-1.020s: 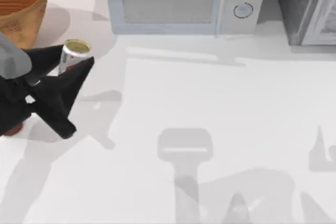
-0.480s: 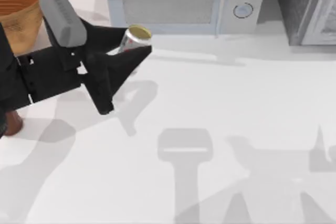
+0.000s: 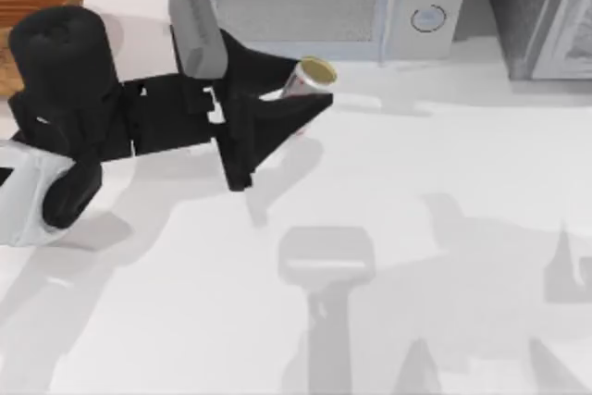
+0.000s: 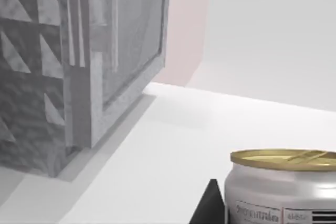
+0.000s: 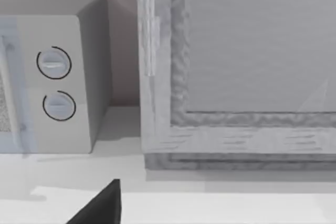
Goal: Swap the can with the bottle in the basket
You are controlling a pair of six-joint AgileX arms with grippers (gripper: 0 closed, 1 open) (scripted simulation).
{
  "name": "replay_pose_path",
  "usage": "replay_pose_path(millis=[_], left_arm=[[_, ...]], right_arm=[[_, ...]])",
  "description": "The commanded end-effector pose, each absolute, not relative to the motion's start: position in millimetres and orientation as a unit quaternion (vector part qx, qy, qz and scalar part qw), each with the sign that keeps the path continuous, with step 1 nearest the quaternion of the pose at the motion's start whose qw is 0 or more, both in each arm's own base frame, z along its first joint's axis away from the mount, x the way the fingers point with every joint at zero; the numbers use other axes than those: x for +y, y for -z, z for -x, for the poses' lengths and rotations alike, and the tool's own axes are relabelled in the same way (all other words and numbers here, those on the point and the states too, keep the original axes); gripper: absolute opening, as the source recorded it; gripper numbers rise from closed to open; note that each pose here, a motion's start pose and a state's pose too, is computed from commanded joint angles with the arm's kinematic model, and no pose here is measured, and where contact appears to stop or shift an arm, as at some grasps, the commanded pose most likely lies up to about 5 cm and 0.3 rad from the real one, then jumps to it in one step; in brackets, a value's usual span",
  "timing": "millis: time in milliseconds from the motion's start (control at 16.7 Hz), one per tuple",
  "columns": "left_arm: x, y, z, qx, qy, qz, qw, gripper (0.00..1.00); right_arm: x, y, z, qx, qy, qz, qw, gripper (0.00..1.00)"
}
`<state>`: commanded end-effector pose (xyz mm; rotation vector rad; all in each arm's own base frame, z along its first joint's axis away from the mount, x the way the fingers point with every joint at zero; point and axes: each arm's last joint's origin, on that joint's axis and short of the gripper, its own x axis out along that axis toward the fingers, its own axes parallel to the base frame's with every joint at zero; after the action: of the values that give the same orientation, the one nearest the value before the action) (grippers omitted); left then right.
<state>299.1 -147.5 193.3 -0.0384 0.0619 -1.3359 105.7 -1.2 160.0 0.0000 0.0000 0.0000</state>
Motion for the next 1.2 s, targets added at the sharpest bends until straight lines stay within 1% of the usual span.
replay_pose_path(millis=[420,840,1080,1200], left_arm=[[-176,-132,-335,0.036,0.672,0.022,0.739,0.00],[-197,-59,-356,0.024,0.716,0.015,0.698,0.00],[-199,-23,-364,0.006,0.721,0.004,0.693,0.00],[-196,-18,-368,0.000,0.714,0.000,0.700,0.00]], right_arm=[[-1,-160,-106,0.000,0.000,0.000,1.000,1.00],[-1,-160,-106,0.000,0.000,0.000,1.000,1.00],[-1,-160,-106,0.000,0.000,0.000,1.000,1.00],[-1,-160,-106,0.000,0.000,0.000,1.000,1.00]])
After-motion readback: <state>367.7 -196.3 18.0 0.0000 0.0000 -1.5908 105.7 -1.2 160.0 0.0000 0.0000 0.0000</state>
